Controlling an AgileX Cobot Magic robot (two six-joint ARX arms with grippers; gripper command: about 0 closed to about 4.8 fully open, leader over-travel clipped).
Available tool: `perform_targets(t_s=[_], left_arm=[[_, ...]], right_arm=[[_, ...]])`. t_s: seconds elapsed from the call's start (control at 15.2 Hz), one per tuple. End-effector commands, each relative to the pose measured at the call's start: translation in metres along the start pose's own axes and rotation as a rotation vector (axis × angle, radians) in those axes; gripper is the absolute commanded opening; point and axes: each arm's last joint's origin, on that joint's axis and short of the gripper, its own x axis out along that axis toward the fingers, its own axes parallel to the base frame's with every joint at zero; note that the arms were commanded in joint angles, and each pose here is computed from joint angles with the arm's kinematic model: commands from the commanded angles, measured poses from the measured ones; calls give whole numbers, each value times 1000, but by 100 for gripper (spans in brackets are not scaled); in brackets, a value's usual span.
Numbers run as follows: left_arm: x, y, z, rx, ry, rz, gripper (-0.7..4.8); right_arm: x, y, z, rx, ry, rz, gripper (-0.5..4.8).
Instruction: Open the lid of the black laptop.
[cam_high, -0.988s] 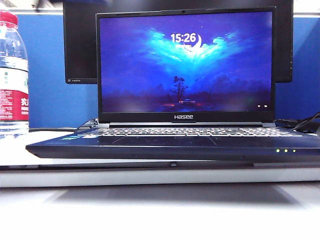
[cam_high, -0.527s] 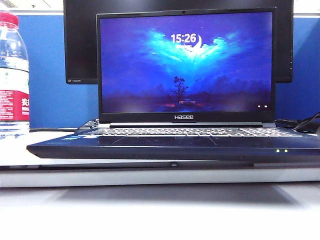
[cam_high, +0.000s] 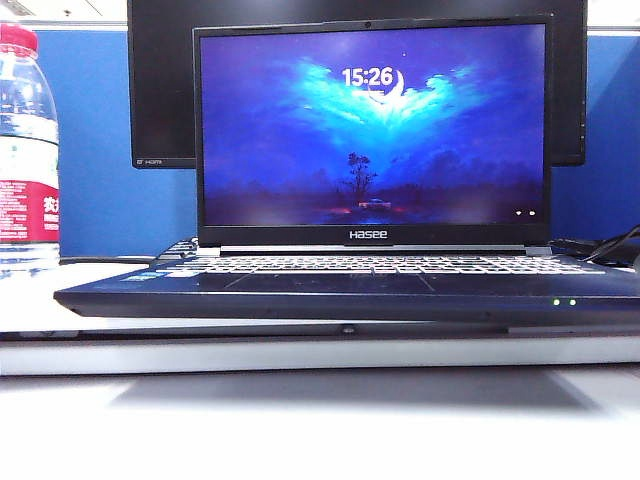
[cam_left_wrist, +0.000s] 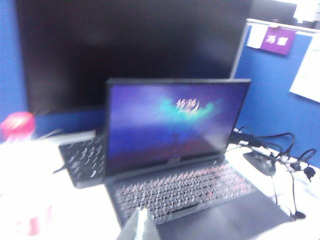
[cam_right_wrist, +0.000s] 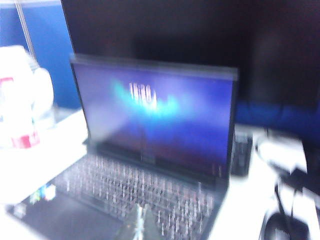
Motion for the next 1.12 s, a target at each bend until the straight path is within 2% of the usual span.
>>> perform_targets(t_s=[0.07, 0.13, 0.72, 0.79, 0.86, 0.92, 1.12], left_arm=[[-18, -2, -11, -37, 3, 6, -4], [-21, -3, -12, -60, -10, -5, -4], [-22, -3, -12, -54, -9, -5, -4], [-22, -3, -12, -20, -15, 22, -3], [-23, 0, -13, -15, -25, 110, -3], [-17, 3, -16, -43, -32, 159, -3], [16, 11, -38, -42, -22, 235, -3]], right_arm=[[-6, 1, -8, 13, 57, 1, -6], [-6, 1, -10, 15, 73, 0, -5], [-6, 0, -11, 17, 86, 0, -6], [-6, 0, -11, 17, 86, -1, -5], [-6, 0, -11, 17, 86, -1, -6], [-6, 0, -11, 17, 86, -1, -6], [-6, 0, -11, 17, 86, -1, -6]])
